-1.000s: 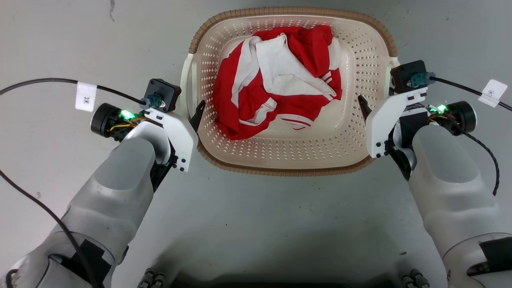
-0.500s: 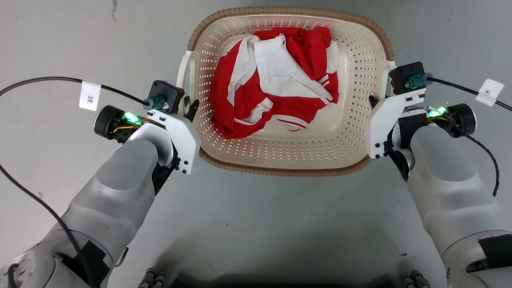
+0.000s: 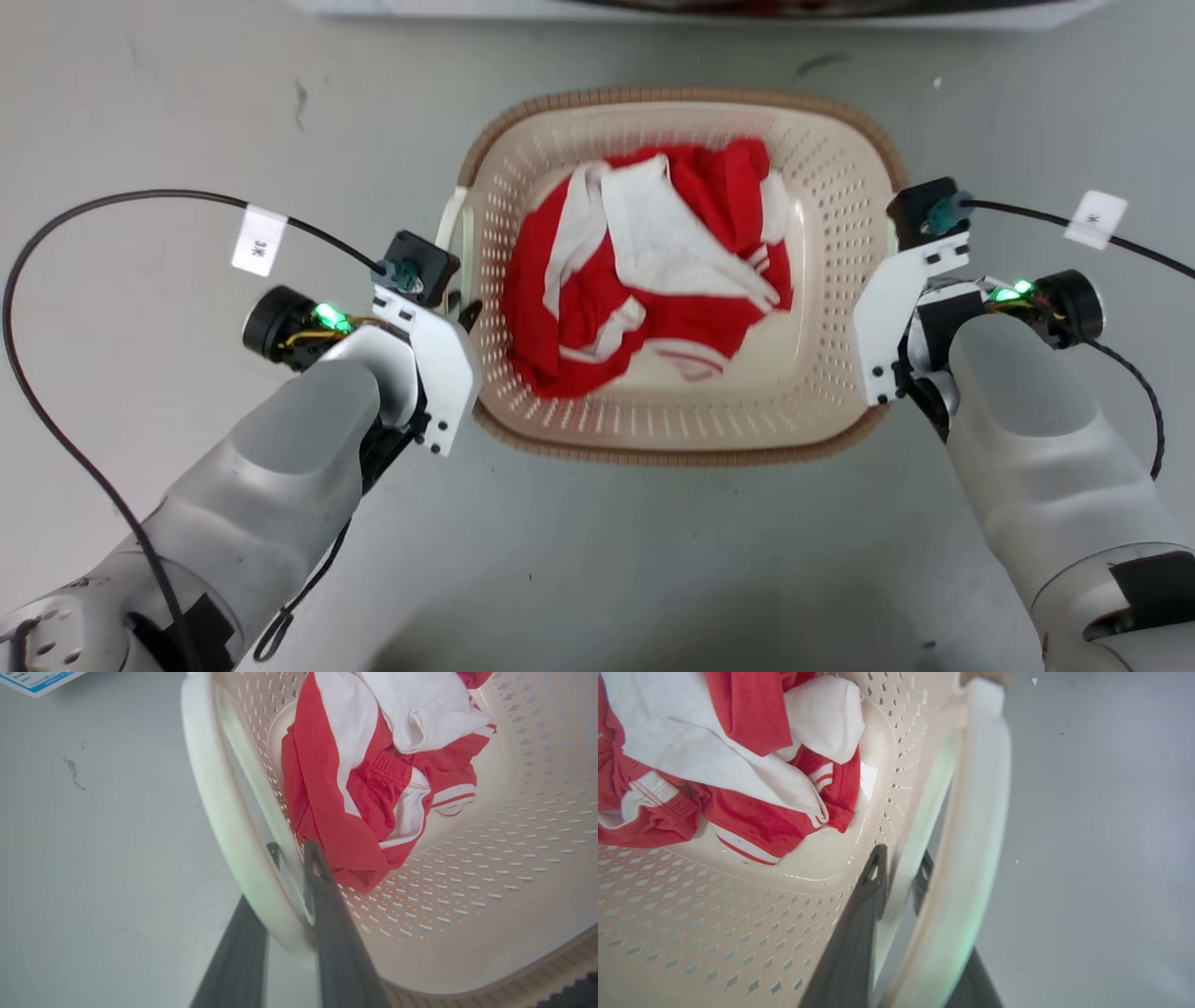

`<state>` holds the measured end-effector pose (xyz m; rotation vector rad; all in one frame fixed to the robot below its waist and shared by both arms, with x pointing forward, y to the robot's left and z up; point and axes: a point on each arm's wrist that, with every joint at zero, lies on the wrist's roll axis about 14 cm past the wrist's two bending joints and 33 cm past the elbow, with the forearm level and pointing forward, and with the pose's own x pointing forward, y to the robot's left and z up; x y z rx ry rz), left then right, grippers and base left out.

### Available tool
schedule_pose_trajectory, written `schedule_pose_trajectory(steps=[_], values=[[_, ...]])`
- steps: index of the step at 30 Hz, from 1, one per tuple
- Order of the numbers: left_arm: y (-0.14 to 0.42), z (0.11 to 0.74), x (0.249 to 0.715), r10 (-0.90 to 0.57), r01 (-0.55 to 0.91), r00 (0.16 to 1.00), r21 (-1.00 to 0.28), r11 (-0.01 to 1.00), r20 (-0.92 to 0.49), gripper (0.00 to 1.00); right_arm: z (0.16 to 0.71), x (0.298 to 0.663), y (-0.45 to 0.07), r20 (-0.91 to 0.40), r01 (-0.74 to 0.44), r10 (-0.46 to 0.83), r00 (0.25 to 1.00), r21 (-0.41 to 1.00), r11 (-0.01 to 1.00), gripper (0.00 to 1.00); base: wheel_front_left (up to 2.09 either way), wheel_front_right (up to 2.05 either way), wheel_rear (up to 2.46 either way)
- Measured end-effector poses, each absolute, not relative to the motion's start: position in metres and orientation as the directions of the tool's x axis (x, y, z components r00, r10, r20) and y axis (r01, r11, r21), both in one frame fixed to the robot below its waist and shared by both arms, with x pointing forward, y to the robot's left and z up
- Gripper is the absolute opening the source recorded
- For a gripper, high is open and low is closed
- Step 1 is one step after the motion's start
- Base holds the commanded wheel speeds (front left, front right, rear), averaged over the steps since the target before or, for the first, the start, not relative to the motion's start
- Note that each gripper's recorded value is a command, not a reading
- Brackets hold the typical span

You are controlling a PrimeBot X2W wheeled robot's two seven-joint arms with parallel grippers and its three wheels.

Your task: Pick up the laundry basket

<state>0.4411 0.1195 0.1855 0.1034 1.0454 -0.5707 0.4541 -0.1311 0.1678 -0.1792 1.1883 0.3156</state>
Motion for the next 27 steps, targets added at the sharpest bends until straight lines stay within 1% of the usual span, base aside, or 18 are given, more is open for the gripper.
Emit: schedule_pose_trajectory(steps=[3, 9, 15, 19, 27], values=[[0.120, 0.202, 0.438, -0.395, 0.502, 0.353, -0.185, 0.845, -0.848, 0.00, 0.184, 0.452, -0.132, -0.940, -0.357, 0.132, 0.315, 0.012, 0.934, 0.00, 0.00, 0.00, 0.00], [0.121, 0.240, 0.431, -0.388, 0.514, 0.331, -0.180, 0.839, -0.860, 0.00, 0.222, 0.445, -0.132, -0.948, -0.374, 0.113, 0.296, -0.006, 0.928, 0.00, 0.00, 0.00, 0.00], [0.125, 0.281, 0.422, -0.372, 0.526, 0.318, -0.164, 0.834, -0.872, 0.00, 0.261, 0.432, -0.129, -0.948, -0.381, 0.111, 0.299, -0.011, 0.924, 0.00, 0.00, 0.00, 0.00], [0.128, 0.305, 0.411, -0.358, 0.534, 0.315, -0.148, 0.833, -0.879, 0.00, 0.288, 0.423, -0.126, -0.939, -0.353, 0.129, 0.319, 0.009, 0.935, 0.00, 0.00, 0.00, 0.00], [0.125, 0.350, 0.396, -0.352, 0.580, 0.349, -0.095, 0.809, -0.868, 0.00, 0.335, 0.409, -0.128, -0.921, -0.349, 0.122, 0.369, -0.015, 0.937, 0.00, 0.00, 0.00, 0.00]])
